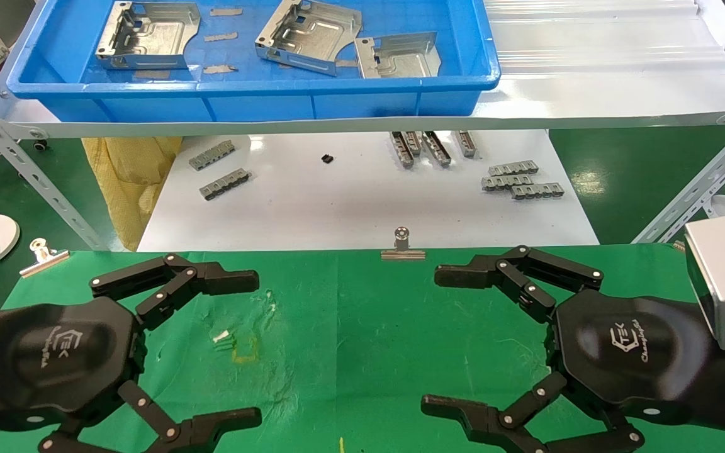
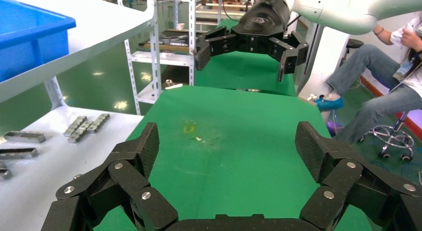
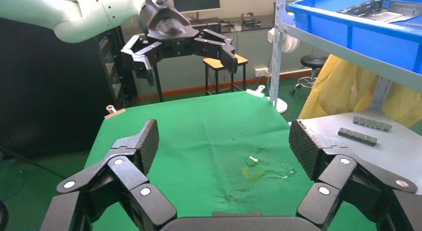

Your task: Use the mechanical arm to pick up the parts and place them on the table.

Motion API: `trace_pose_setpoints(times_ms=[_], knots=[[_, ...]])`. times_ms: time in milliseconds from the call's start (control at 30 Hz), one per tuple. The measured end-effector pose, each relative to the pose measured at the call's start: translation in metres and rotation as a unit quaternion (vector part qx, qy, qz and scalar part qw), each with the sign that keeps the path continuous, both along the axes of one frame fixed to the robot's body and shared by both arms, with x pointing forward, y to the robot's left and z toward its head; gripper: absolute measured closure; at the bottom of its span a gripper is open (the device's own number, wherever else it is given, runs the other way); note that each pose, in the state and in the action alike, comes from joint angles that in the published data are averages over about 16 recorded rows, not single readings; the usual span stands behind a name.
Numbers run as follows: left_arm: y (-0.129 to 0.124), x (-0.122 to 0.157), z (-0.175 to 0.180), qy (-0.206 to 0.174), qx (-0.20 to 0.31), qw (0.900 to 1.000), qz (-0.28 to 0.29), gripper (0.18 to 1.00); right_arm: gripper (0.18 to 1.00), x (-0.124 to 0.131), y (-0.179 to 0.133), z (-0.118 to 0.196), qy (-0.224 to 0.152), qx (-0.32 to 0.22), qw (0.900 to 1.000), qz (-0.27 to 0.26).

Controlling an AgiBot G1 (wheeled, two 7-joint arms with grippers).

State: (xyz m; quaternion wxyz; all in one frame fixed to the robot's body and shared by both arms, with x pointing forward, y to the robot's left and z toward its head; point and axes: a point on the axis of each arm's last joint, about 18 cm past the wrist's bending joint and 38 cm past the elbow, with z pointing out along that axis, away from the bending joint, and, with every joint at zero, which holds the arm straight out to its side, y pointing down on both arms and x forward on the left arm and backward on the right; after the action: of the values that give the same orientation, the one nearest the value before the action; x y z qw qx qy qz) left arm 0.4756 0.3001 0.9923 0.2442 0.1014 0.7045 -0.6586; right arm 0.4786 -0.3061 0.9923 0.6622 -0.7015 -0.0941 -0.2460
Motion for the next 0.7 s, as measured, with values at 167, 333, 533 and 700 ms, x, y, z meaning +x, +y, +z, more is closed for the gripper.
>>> trace_pose_setpoints(times_ms=[167,333,533,700], knots=[[0.0,0.0,0.0,0.0,0.0,1.0,0.0,0.183,0.232,0.0,0.0,0.0,0.0,0.0,1.0,0.0],[0.0,0.0,0.0,0.0,0.0,1.0,0.0,0.183,0.296,0.0,0.0,0.0,0.0,0.0,1.0,0.0],[0.0,0.0,0.0,0.0,0.0,1.0,0.0,0.183,0.4,0.0,0.0,0.0,0.0,0.0,1.0,0.0],[0.0,0.0,0.0,0.0,0.0,1.0,0.0,0.183,0.515,0.0,0.0,0.0,0.0,0.0,1.0,0.0]])
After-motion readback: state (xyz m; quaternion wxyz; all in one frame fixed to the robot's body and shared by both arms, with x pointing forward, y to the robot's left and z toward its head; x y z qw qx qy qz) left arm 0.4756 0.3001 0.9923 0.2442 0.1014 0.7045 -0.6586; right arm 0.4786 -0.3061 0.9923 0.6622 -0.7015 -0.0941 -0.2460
